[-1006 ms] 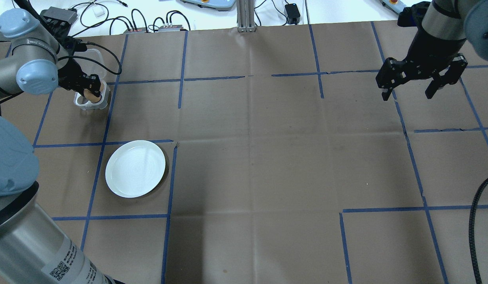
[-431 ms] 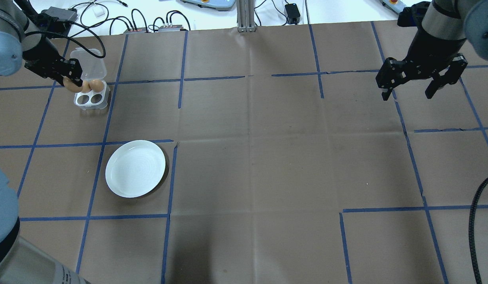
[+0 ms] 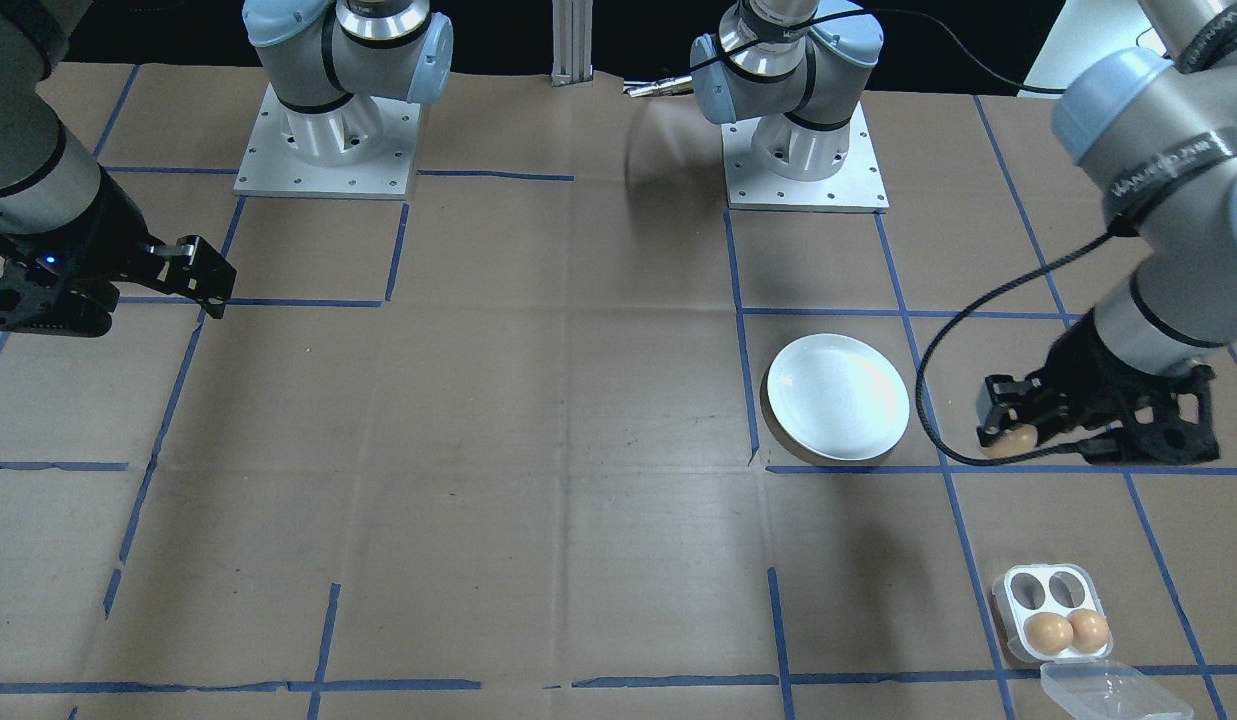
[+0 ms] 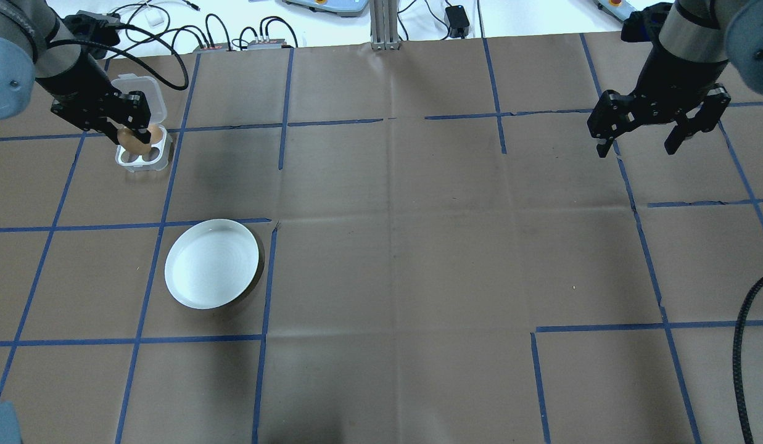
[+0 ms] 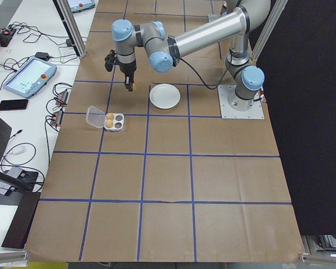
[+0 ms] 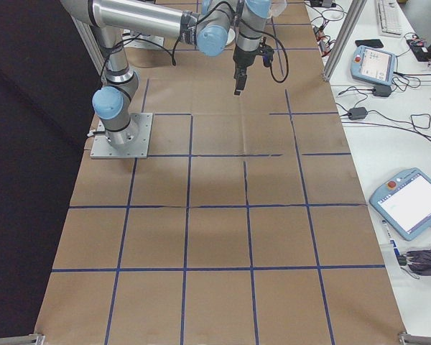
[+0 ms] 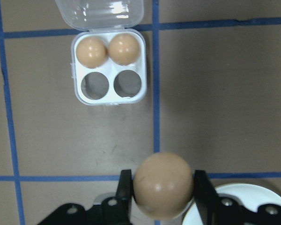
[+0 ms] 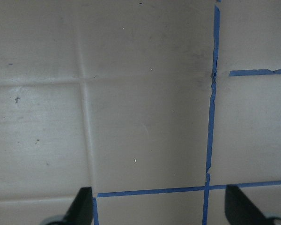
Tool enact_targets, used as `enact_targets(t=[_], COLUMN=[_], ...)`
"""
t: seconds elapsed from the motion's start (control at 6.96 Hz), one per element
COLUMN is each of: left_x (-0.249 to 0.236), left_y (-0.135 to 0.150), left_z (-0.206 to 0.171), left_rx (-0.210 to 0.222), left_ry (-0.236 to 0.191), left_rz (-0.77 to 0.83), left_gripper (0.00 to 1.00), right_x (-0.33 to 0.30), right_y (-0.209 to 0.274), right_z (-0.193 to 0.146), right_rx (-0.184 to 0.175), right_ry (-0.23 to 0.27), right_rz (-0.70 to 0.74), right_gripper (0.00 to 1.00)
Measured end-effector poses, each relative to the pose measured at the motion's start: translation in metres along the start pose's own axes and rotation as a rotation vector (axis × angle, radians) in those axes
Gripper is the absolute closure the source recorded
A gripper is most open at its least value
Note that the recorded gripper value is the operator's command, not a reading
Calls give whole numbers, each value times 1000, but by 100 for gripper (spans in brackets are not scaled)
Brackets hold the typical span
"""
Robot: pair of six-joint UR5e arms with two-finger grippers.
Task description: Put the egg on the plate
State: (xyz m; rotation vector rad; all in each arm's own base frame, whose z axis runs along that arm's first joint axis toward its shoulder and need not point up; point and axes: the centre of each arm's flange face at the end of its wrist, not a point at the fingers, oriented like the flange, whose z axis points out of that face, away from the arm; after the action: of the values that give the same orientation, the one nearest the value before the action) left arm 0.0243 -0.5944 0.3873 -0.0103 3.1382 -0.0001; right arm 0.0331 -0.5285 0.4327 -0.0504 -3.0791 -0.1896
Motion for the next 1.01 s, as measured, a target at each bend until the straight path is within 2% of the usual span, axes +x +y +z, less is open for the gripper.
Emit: enact_targets(t=[0.14,0.29,0.43,0.72,0.86,1.01], left_x=[32,50,57,60,61,61], left_y=[25,49,66,85,91,93], left_z=[11,41,81,156,175,182], left_rx=[-34,-82,-111,-110,-113,-117], left_ry=[7,17,22,19,18,17], left_rz=[-12,-17,-14,-9,-9,-10], left_gripper=[80,80,80,80,74,11], right_x=[0,0,0,0,0,0], right_y=[0,0,0,0,0,0], right_z=[0,0,0,0,0,0], right_rx=[0,0,0,0,0,0], right_ry=[0,0,0,0,0,0], right_rz=[0,0,0,0,0,0], right_gripper=[0,0,0,0,0,0])
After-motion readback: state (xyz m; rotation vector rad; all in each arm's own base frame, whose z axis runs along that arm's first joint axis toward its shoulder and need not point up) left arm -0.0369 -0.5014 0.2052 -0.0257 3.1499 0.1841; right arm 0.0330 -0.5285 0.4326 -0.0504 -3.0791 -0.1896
